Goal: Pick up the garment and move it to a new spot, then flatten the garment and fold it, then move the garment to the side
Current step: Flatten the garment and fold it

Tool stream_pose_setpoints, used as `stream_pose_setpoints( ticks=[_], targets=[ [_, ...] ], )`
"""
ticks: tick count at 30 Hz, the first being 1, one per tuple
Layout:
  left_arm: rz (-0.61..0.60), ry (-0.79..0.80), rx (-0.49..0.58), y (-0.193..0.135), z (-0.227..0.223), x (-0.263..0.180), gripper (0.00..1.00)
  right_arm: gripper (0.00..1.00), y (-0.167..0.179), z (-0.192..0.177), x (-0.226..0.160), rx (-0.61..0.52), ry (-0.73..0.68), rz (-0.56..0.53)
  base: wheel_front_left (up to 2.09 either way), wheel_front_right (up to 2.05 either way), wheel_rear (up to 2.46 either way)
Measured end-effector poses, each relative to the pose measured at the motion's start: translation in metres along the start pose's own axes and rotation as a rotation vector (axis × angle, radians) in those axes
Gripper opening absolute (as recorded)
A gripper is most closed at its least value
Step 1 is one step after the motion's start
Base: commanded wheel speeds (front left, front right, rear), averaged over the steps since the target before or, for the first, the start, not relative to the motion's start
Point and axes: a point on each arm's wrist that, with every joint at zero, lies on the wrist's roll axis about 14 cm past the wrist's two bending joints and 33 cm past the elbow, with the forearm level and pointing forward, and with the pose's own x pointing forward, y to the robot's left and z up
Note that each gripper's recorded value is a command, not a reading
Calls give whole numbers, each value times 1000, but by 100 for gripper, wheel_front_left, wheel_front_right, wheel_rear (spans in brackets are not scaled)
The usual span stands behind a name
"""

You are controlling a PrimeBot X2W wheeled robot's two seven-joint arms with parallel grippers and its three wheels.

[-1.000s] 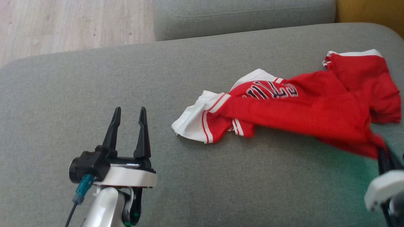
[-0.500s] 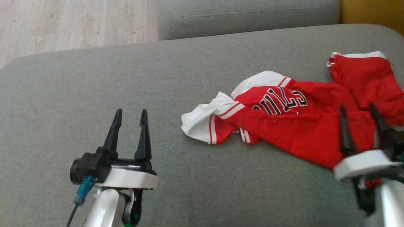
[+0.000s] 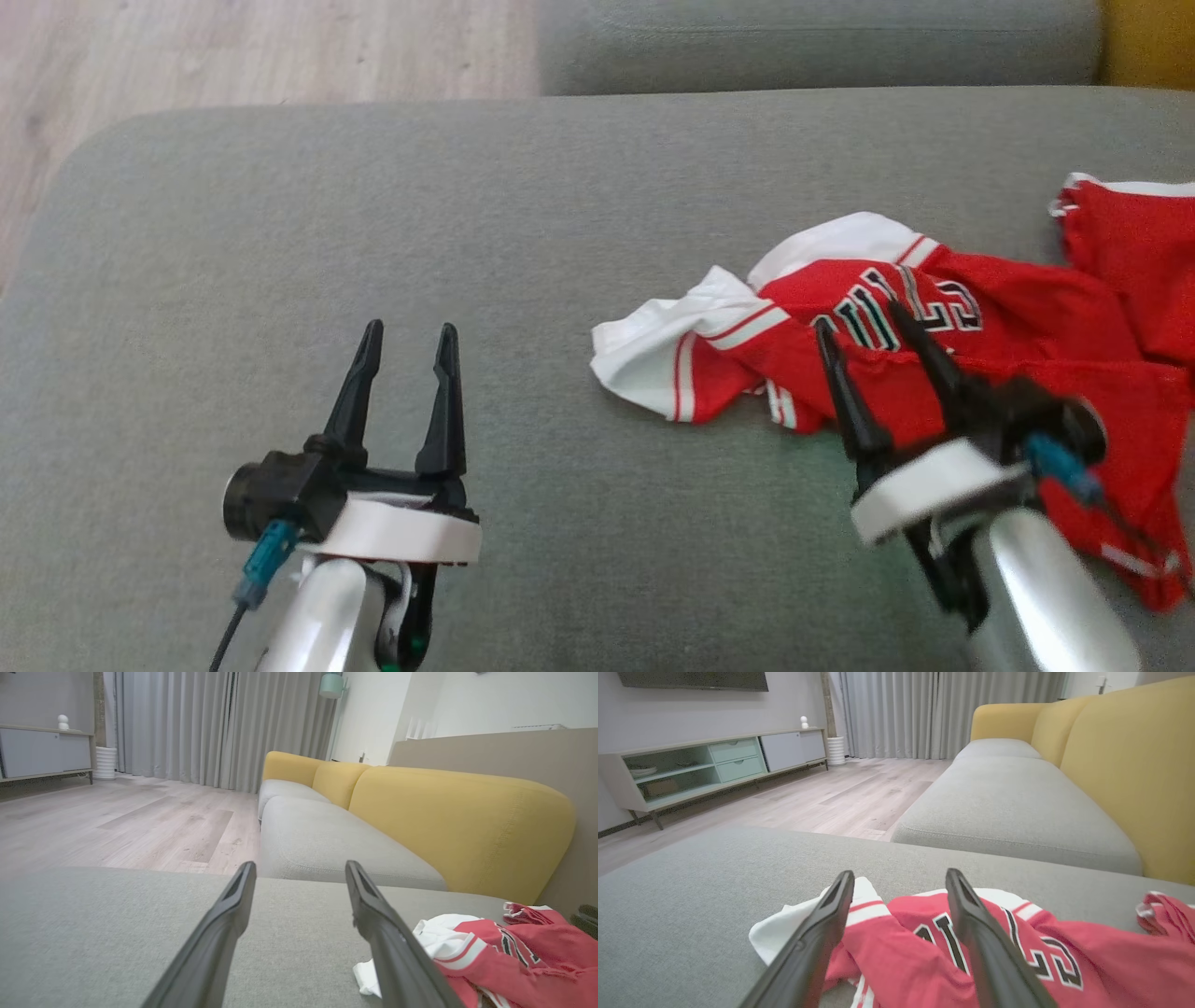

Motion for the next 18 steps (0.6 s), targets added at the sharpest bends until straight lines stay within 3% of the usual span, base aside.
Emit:
stream_pose_setpoints(
  ticks=[5,9,18],
  targets=[
    [36,11,6,11,-3,-6,100,100,13,-1,37,-27,85,99,0,0,0],
    [62,19,-2,19,-4,-10,100,100,27,-32,58,-57,302,203,0,0,0],
    [115,21,1,32,-3,-21,100,100,42,-89,50,-212,663,359,0,0,0]
  ],
)
